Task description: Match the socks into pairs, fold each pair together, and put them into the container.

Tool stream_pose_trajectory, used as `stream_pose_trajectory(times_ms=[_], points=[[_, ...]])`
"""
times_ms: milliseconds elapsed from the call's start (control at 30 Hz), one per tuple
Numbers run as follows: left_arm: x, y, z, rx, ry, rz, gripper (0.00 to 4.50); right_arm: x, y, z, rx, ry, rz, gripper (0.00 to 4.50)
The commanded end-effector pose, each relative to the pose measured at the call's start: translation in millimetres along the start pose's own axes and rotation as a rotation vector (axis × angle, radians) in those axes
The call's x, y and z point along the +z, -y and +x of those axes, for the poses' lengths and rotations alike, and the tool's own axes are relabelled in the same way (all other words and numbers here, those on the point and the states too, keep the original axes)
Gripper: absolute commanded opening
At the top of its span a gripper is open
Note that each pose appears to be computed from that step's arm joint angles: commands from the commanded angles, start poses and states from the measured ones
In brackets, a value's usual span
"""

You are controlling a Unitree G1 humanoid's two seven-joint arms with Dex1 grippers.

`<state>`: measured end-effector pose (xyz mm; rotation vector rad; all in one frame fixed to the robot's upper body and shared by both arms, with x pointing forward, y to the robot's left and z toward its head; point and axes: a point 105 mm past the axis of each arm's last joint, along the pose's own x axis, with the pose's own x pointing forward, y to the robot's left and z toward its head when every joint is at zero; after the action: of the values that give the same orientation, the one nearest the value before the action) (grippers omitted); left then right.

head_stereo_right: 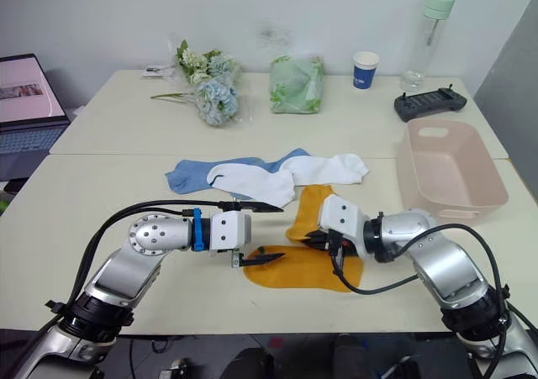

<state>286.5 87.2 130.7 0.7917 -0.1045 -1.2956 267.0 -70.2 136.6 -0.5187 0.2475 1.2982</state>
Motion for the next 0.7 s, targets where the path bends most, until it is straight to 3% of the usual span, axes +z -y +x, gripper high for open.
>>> stream_pose_trajectory(times_ms=[33,700], points=[[11.7,-5.7,2.3,0.033,0.045,0.028,4.5,10.0,-5.8,-5.0,0.026,0.032,-0.023,0.03],[9.7,-6.1,2.3,0.028,0.039,0.029,4.5,2.4,-9.6,-21.0,0.057,-0.007,-0.006,0.03]])
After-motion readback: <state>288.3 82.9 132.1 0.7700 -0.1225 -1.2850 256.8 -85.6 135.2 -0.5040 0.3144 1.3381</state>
